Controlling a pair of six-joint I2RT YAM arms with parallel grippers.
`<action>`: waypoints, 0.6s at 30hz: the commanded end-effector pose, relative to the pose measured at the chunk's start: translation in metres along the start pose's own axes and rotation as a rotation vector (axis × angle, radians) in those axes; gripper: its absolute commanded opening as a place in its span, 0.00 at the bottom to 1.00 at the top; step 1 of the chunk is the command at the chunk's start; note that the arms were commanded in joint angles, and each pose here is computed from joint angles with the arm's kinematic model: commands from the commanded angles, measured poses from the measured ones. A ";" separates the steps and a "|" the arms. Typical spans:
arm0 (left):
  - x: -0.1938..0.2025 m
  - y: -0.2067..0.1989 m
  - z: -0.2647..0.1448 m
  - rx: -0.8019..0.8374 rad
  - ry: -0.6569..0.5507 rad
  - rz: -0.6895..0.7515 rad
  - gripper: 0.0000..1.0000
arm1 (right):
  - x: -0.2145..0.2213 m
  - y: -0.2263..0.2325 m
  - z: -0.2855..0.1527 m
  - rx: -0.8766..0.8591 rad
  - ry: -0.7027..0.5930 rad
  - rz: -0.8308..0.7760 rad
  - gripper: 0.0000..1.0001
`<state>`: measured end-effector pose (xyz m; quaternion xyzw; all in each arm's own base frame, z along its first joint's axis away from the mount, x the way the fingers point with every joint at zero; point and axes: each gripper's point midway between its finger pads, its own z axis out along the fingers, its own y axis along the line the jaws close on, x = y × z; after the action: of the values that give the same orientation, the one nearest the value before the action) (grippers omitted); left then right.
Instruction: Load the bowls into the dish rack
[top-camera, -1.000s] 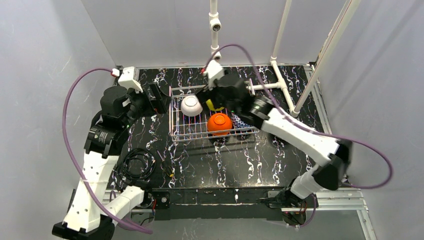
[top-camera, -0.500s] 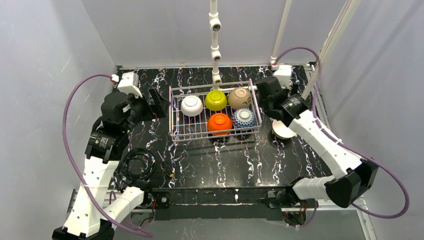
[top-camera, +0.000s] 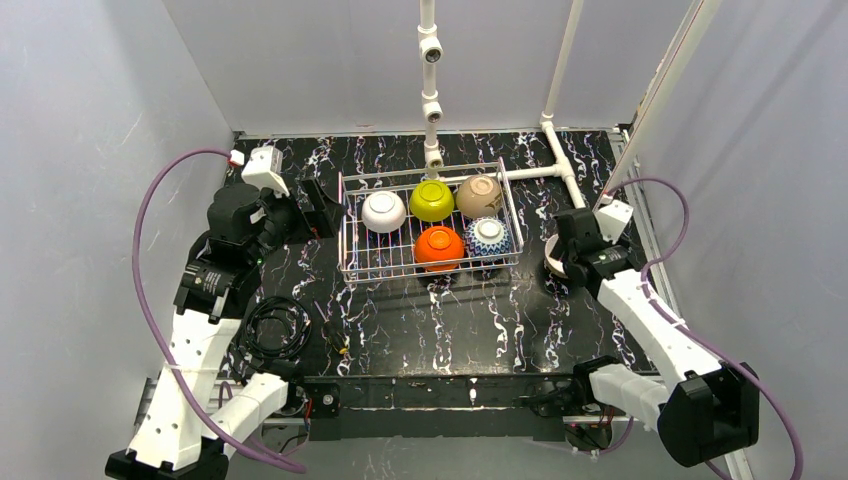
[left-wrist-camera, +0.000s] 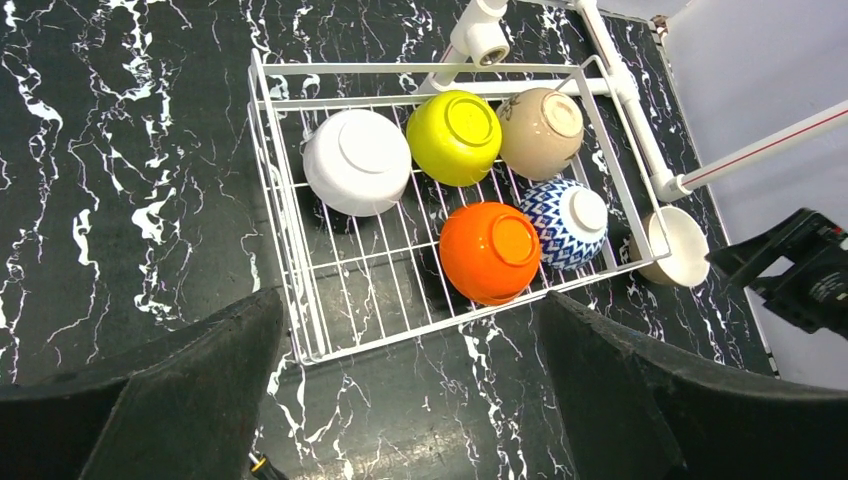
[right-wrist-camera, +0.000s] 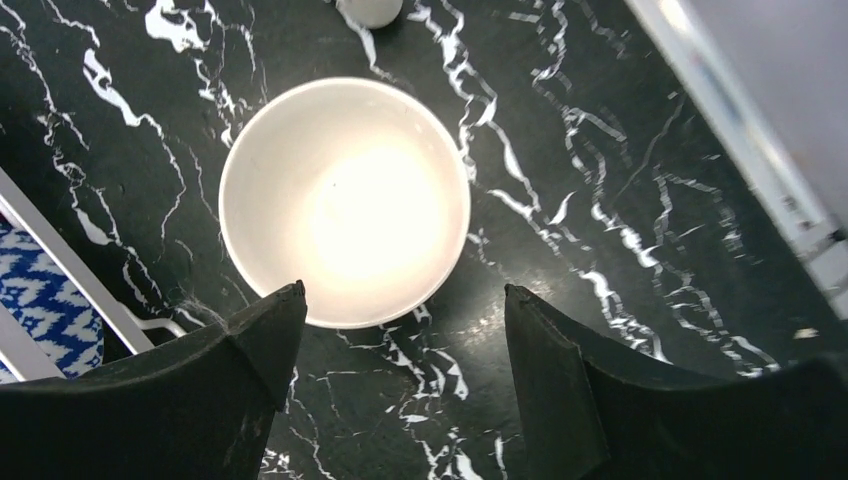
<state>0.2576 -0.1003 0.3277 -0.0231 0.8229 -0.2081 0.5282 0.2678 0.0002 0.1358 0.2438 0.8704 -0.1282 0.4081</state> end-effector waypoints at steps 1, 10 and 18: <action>0.002 -0.002 0.002 0.019 0.006 -0.001 0.98 | -0.006 0.023 0.006 -0.103 -0.061 0.205 0.80; 0.012 -0.009 0.006 0.057 0.051 -0.027 0.98 | 0.026 -0.002 0.038 0.037 0.018 0.258 0.80; 0.015 -0.014 0.011 0.079 0.079 -0.057 0.98 | 0.053 -0.018 0.060 0.084 0.083 0.251 0.56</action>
<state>0.2579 -0.1138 0.3140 -0.0194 0.8349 -0.2371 0.4963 0.2619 -0.0193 0.0643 0.3589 0.8486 -0.1071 0.3735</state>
